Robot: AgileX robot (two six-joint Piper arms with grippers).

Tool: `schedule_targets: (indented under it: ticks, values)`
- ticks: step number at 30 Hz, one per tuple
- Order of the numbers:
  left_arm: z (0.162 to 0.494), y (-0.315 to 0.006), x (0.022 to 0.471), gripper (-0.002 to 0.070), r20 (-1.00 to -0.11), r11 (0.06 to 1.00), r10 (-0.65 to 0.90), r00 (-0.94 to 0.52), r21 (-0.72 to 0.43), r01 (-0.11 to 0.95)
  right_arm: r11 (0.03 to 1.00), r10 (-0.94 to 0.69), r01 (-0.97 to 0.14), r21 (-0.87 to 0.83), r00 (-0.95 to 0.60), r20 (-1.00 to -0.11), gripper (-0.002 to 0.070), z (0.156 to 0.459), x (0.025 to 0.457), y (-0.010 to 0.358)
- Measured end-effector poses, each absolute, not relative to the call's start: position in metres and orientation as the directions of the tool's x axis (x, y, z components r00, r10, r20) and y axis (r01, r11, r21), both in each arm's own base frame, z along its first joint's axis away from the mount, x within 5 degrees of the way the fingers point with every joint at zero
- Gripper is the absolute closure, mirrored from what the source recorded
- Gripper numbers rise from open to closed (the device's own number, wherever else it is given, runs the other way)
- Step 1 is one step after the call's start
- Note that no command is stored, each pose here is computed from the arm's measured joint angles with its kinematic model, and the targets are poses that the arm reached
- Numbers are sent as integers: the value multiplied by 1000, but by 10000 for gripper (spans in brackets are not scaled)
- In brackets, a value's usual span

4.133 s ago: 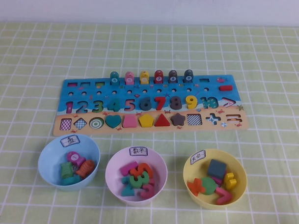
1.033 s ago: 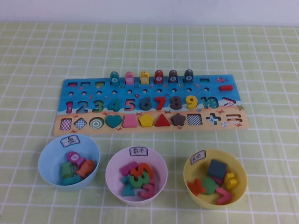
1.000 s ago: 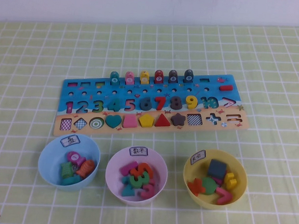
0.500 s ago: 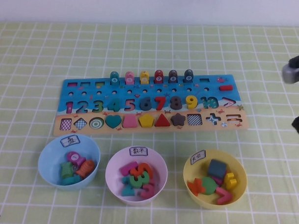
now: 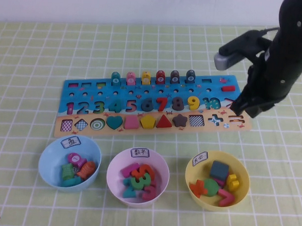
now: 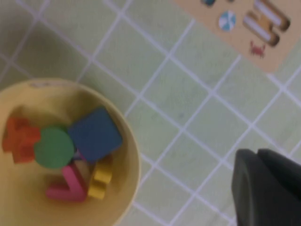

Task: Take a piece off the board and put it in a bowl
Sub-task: Pick up the "number 9"

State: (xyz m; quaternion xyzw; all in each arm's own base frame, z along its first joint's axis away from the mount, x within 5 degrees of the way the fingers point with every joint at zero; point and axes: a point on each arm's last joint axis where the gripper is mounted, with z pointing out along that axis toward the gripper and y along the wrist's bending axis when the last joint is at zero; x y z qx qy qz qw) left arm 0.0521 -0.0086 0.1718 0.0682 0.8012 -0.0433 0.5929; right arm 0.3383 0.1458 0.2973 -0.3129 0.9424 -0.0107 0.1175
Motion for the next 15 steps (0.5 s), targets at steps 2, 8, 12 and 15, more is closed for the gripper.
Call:
schedule_targets:
  ticks: [2,8,12,15]
  values:
    - [172,-9,52,680,-956,987,58,-288,12,161,811,-581,-578,-92,-777,-242,694,300,351,152]
    - [172,-9,52,680,-956,987,58,-288,12,161,847,-523,-525,-85,-793,-314,692,302,389,169]
    - [172,-9,52,680,-956,987,57,-288,10,161,850,-514,-521,-73,-793,-328,615,289,413,181]
    - [172,-9,52,680,-956,987,57,-288,10,161,850,-511,-524,-51,-797,-323,477,273,426,190]
